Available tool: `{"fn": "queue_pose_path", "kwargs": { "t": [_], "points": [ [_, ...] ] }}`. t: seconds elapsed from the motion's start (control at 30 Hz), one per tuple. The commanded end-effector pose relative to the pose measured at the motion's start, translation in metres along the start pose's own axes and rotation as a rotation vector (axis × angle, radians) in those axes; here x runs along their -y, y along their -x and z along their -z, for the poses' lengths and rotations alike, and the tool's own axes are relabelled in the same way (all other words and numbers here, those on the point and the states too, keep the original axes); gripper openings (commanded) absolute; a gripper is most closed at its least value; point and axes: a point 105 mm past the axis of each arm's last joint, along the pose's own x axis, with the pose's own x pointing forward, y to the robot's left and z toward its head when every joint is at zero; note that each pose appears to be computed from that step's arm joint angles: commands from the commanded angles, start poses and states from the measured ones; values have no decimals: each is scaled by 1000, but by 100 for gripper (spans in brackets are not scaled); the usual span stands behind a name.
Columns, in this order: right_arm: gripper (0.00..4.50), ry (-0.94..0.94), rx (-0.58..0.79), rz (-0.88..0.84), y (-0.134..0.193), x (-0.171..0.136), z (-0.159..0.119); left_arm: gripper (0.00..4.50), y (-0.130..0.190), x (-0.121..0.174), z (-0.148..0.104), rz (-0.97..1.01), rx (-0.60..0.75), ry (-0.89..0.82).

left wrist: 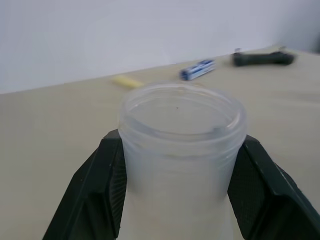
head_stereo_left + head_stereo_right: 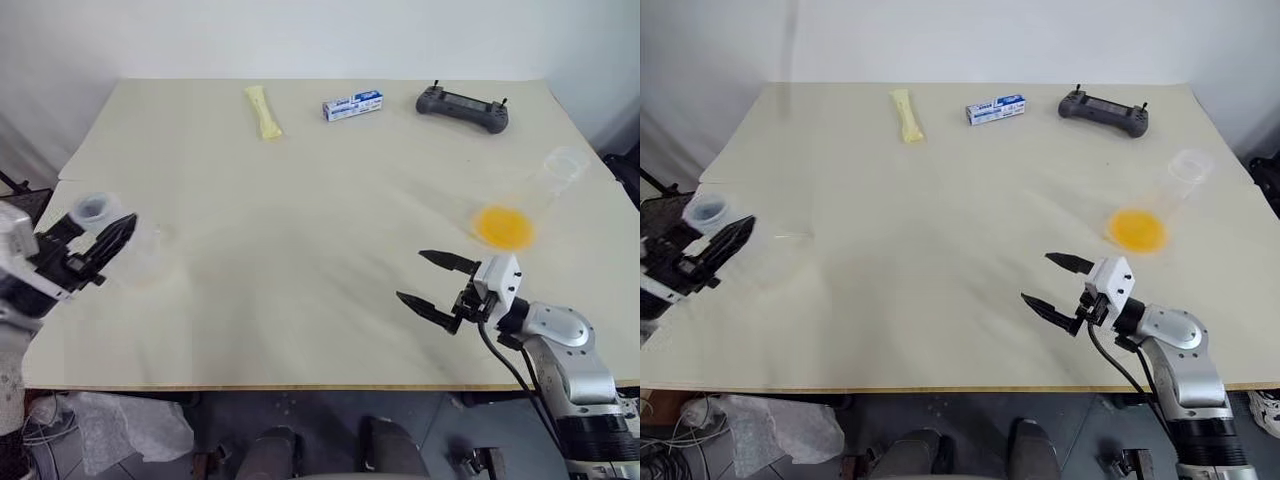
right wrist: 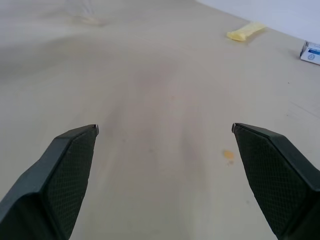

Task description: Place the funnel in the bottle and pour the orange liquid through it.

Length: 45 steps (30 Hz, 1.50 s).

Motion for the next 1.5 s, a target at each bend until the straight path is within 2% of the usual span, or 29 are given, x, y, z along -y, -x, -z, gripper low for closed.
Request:
{"fn": "queue_pose_path", "kwargs": {
  "t": [0.03, 0.27, 0.33, 0.5, 0.67, 1.0, 1.03, 1.2, 1.5],
  "points": [
    [450, 21, 49, 0, 6, 2, -20, 235, -25, 25, -13, 149, 22, 0],
    [450, 8, 63, -14, 12, -6, -32, 235, -111, 89, -11, 465, 140, 70],
    [450, 6, 70, -11, 13, -9, -34, 235, -134, 108, -1, 538, 145, 77],
    [450, 16, 71, 16, 15, -11, -37, 235, -166, 146, 22, 678, 114, 75],
    [450, 23, 65, 42, 20, -15, -38, 235, -181, 158, 35, 723, 91, 55],
    [450, 16, 41, 85, 28, -24, -34, 235, -187, 175, 49, 800, 54, 19],
    [450, 17, 41, 87, 28, -25, -34, 307, -187, 176, 50, 802, 51, 16],
    [450, 20, 41, 93, 28, -25, -34, 440, -184, 180, 51, 822, 52, 16],
    [450, 37, 33, 92, 31, -21, -36, 448, -169, 171, 44, 825, 39, 54]
  ]
}}
